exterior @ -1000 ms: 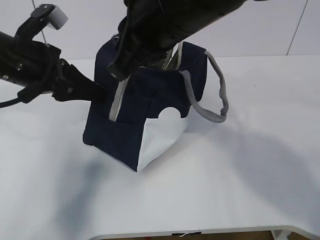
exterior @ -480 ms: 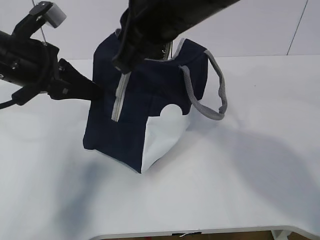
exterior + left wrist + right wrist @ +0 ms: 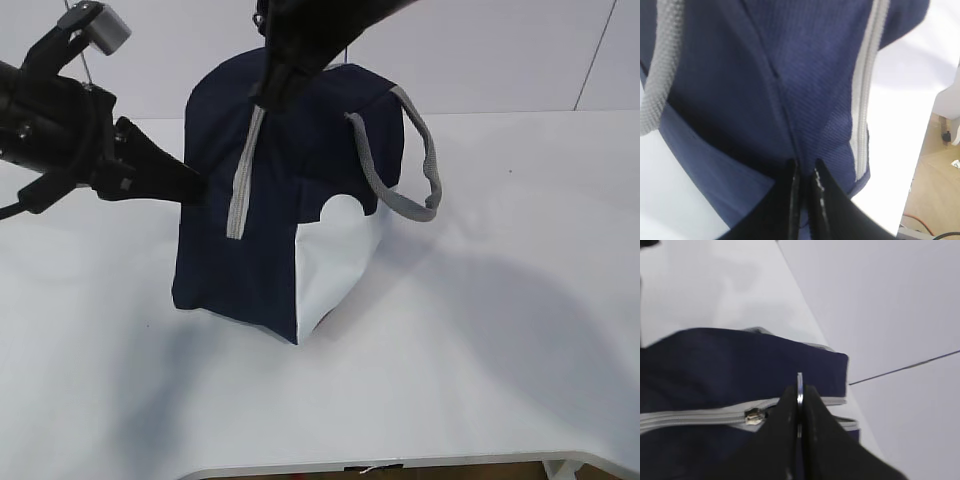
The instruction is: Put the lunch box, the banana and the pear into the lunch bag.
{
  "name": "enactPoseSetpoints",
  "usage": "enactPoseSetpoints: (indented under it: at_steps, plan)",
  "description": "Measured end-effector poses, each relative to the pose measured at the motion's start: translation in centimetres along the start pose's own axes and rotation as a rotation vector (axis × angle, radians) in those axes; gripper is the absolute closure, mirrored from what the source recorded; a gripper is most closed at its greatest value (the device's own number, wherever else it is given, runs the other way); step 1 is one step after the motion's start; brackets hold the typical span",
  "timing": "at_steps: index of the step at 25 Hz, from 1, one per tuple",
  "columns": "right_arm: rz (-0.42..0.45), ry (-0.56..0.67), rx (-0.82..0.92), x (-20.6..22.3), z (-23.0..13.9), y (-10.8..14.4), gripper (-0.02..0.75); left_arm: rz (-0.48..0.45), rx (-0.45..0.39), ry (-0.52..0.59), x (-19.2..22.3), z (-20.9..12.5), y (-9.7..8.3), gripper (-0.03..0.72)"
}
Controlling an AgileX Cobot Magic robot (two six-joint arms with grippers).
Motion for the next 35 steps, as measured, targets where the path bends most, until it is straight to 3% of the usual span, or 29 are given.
enactPoseSetpoints:
  at_steps: [4, 9, 19, 21, 27, 35]
  plan:
    - [-0.081, 0.010, -0.026, 1.1, -0.2, -0.5, 0.720, -0.010, 0.009, 0.012, 0.0, -0.1, -0.1, 0.703]
    - [-0.120, 0.005, 0.017, 1.4, -0.5, -1.3, 0.720, -0.011, 0.004, 0.019, -0.1, -0.2, -0.2, 0.703]
    - [-0.090, 0.009, 0.261, 1.6, -0.9, -1.5, 0.720, -0.012, -0.026, 0.018, -0.1, -0.2, -0.2, 0.688]
    - [-0.075, 0.017, 0.298, 1.6, -1.0, -1.4, 0.720, -0.014, -0.041, 0.007, -0.1, 0.0, -0.2, 0.634]
    - [-0.026, 0.075, 0.382, 1.6, -1.6, -0.7, 0.720, -0.017, -0.078, -0.033, -0.3, 0.9, -0.2, 0.342]
    - [0.027, 0.082, 0.461, 1.5, -1.5, 0.0, 0.720, 0.011, -0.079, -0.106, -1.1, 2.7, -0.1, 0.288]
Point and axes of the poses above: a point on each arm's last joint axis where the gripper is mounted, x pointing out along that axis toward the gripper, y along the wrist's bending axis when the last joint is at zero, z = x × y, the point moved 3 cm from there along x, pointing out along that axis toward the gripper, and after that the axes turned 4 degrees about x, right-handed, at the moved point
